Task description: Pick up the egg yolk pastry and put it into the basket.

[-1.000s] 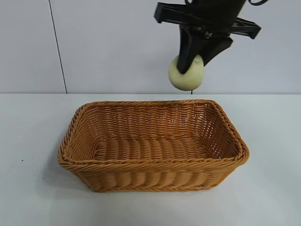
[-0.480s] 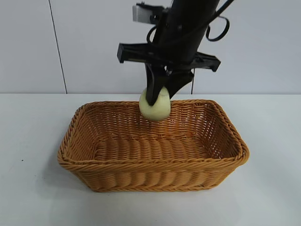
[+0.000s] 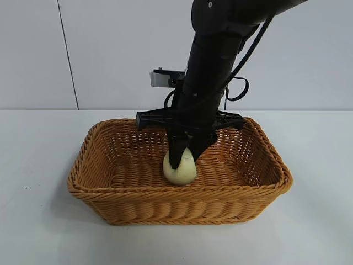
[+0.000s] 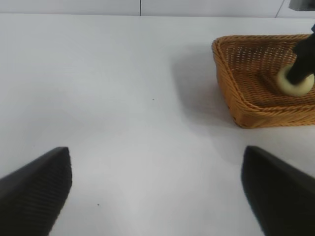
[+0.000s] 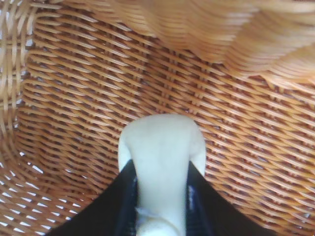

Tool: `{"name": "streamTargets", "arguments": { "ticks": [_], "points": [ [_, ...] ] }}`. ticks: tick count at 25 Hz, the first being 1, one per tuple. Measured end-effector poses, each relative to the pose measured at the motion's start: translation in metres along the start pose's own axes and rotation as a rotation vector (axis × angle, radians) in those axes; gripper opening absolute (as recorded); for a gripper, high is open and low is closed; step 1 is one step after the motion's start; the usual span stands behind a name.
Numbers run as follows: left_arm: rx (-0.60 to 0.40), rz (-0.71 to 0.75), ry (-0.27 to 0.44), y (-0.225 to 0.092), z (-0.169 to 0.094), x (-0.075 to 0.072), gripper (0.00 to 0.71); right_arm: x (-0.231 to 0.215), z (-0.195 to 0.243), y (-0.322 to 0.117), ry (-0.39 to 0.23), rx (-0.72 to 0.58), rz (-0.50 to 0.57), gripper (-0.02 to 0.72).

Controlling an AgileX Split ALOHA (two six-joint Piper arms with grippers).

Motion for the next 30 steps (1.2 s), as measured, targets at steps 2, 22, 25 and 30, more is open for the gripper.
{"name": "streamTargets", "arguments": {
  "ticks": [2,22,25,30],
  "points": [
    [0.0,0.0,0.0,0.0,0.0,0.0,0.687,0.0,0.0,-0.001,-0.001,0.007,-0.016,0.382],
    [0.0,0.0,0.0,0.0,0.0,0.0,0.687,-0.002,-0.113,0.036,-0.146,-0.108,-0.071,0.675],
    [0.001,0.0,0.0,0.0,0.0,0.0,0.687,-0.016,-0.119,0.039,-0.159,-0.123,-0.037,0.675],
    [0.001,0.0,0.0,0.0,0.0,0.0,0.687,-0.07,-0.125,0.043,-0.189,-0.127,0.086,0.675]
  ]
}}
Point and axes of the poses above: a point on each arm's last joint axis where the gripper is mounted, z pointing out along that axis toward the gripper, x along the wrist's bending axis when the last joint is at zero, y = z × x, the point moved 2 cm from there along z, pointing out along that axis toward the gripper, and after that the axes turned 4 degrees about -z, right-handed, at the moved point
